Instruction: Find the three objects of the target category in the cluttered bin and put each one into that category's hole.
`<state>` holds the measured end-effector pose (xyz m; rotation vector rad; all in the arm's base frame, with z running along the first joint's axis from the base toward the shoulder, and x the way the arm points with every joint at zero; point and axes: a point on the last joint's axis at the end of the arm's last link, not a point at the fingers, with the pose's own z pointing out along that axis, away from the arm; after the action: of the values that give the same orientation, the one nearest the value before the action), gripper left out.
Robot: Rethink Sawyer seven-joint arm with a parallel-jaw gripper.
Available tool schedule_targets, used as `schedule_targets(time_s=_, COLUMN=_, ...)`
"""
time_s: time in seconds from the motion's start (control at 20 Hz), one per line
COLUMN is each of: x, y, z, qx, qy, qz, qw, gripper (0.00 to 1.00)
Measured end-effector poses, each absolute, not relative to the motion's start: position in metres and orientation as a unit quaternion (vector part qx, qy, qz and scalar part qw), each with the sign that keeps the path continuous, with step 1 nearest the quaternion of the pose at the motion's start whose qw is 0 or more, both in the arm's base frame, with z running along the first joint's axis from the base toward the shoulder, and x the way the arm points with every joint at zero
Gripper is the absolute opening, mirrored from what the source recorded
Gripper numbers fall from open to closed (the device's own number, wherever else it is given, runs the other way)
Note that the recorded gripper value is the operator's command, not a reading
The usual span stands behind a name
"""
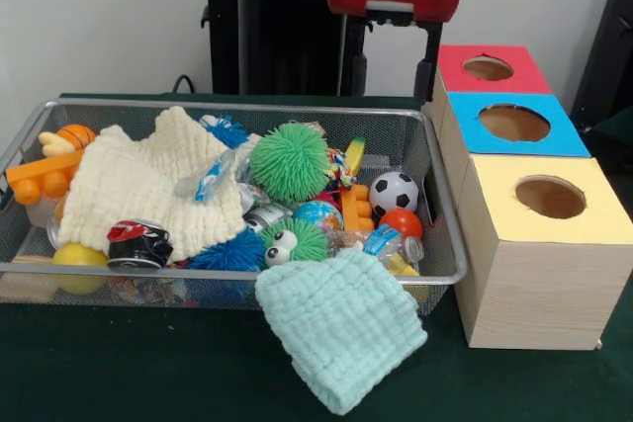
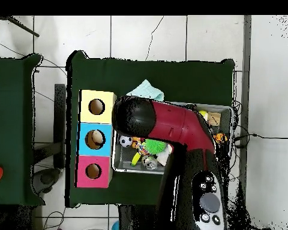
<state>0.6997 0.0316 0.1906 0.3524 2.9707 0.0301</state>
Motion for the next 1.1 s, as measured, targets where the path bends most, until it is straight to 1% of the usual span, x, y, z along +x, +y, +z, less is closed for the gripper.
schedule_targets(time_s=0.1, x=0.701, y=0.026, z=0.191, qx=0.122, qy=0.990, qz=0.014, qw=0.076, gripper=1.00)
schedule_targets(time_s=0.25, x=0.700, y=0.001, z=0.190, qx=0.137, qy=0.987, qz=0.023, qw=0.078, gripper=1.00)
schedule_targets(time_s=0.6, x=0.681, y=-0.041, z=0.174, qx=0.147, qy=0.985, qz=0.015, qw=0.086, gripper=1.00)
schedule_targets(time_s=0.8, x=0.667, y=-0.045, z=0.164, qx=0.134, qy=0.987, qz=0.003, qw=0.086, gripper=1.00)
schedule_targets(time_s=1.1, x=0.647, y=-0.034, z=0.142, qx=0.083, qy=0.991, qz=-0.023, qw=0.098, gripper=1.00)
